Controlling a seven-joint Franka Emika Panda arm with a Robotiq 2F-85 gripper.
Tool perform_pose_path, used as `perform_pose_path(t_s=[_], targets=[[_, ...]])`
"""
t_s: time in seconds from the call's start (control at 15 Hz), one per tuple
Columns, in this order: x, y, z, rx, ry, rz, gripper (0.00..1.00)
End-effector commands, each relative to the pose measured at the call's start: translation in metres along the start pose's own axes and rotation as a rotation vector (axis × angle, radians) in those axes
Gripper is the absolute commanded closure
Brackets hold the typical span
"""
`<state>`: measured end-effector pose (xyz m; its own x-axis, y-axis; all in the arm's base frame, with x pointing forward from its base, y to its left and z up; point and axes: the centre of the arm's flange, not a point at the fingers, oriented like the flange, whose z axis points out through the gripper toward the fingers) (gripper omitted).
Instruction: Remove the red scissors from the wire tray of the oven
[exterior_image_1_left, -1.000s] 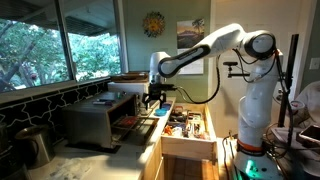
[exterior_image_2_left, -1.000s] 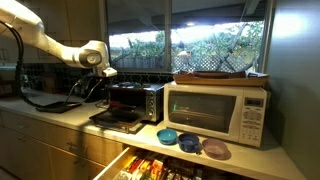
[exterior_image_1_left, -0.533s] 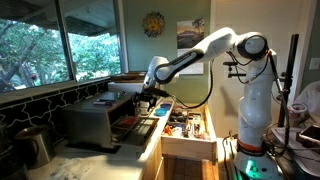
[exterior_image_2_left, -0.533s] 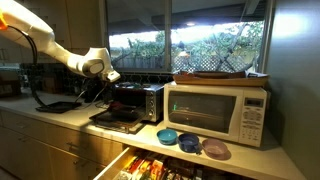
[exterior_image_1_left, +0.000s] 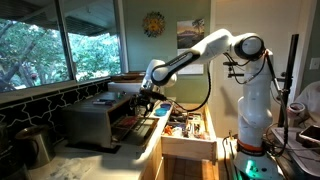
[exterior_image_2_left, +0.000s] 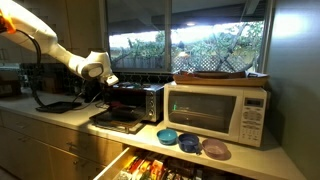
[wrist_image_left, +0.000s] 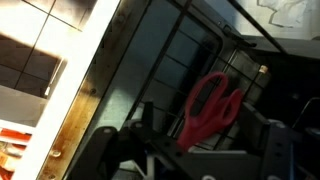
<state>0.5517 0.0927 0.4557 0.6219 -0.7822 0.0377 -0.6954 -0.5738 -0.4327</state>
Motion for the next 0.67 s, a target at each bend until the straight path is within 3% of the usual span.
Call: perform_pose_path(t_s=[0.0, 0.2, 0.33, 0.4, 0.53, 0.6], targets=[[0.006, 0.0, 0.005, -0.01, -0.044, 0.033, 0.16], [0.015, 0.0, 0.016, -0.041, -0.068, 0.046, 0.28], [0.019, 0.0, 0.019, -0.059, -0.09, 0.053, 0.3], [0.021, 0.0, 0.021, -0.07, -0.101, 0.056, 0.37], [0.026, -0.002, 0.022, -0.083, -0.109, 0.061, 0.38], [0.028, -0.003, 0.022, -0.085, -0.118, 0.061, 0.47]])
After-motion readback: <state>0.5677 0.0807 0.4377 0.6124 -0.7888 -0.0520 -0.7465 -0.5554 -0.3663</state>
